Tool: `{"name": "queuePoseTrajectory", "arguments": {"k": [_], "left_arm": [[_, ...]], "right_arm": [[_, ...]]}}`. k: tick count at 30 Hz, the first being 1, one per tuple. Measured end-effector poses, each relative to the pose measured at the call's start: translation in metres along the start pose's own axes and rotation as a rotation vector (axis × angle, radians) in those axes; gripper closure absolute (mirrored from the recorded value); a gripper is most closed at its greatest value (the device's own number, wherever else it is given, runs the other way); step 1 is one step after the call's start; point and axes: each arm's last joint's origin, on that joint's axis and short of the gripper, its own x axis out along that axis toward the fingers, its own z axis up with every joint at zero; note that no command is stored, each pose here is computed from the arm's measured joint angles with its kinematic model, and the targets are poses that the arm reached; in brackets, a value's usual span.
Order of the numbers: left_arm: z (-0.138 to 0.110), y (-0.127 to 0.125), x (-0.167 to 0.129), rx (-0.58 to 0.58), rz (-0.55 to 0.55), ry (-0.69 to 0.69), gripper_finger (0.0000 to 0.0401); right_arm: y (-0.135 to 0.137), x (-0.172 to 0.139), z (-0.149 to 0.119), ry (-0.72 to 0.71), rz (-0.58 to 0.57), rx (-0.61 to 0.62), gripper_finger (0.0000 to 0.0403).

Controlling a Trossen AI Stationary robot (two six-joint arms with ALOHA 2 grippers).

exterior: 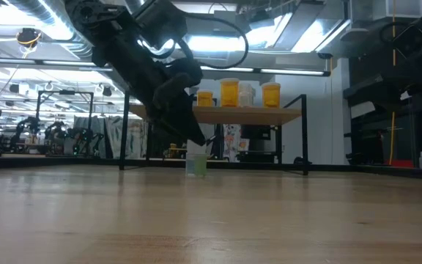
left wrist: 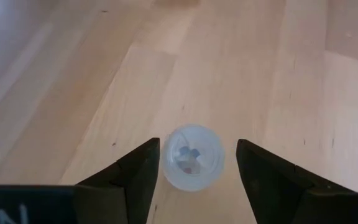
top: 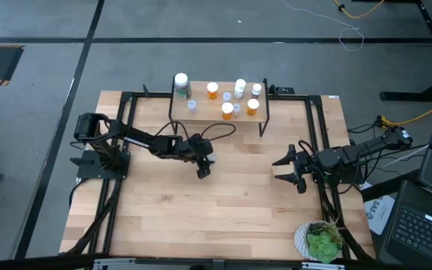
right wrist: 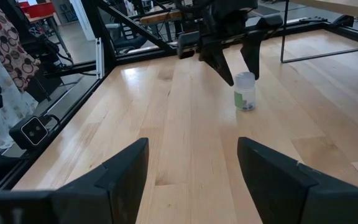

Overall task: Pick and place medicine bottles onto shelf by color
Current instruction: Put the transparent pill bottle on the shelf

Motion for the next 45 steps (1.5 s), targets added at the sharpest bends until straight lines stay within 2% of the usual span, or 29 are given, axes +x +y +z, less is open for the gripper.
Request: {"name": "queuePoseTrajectory", "arguments": {"k": [10,18,26,35,38,45], "left_arm": [[-0.001,0.000,0.001,0.000,0.001,0.002,0.0193],[-0.015,0.000,0.015,0.039,0.022,0.065,0.0193],[-0.006,-0.002,0.013,0.030,0.035,-0.016,0.0193],[-0.007,-0.002,0.013,0.033,0.036,-0.009,0.0193],[-0.007,-0.002,0.013,0.033,0.036,-0.008,0.0205],[-0.005,-0.003,0.012,0.028,0.020,-0.013,0.0273]], "right_arm": [[0.000,0.000,0.000,0.000,0.000,0.000,0.0155],[0.000,0.000,0.000,0.000,0.000,0.000,0.0155],[0.000,0.000,0.000,0.000,0.000,0.018,0.0155],[0.000,0.000,0.000,0.000,0.001,0.026,0.0155],[0.000,0.000,0.000,0.001,0.000,0.026,0.0155],[0.000,0.000,0.000,0.001,0.000,0.025,0.0155]]}}
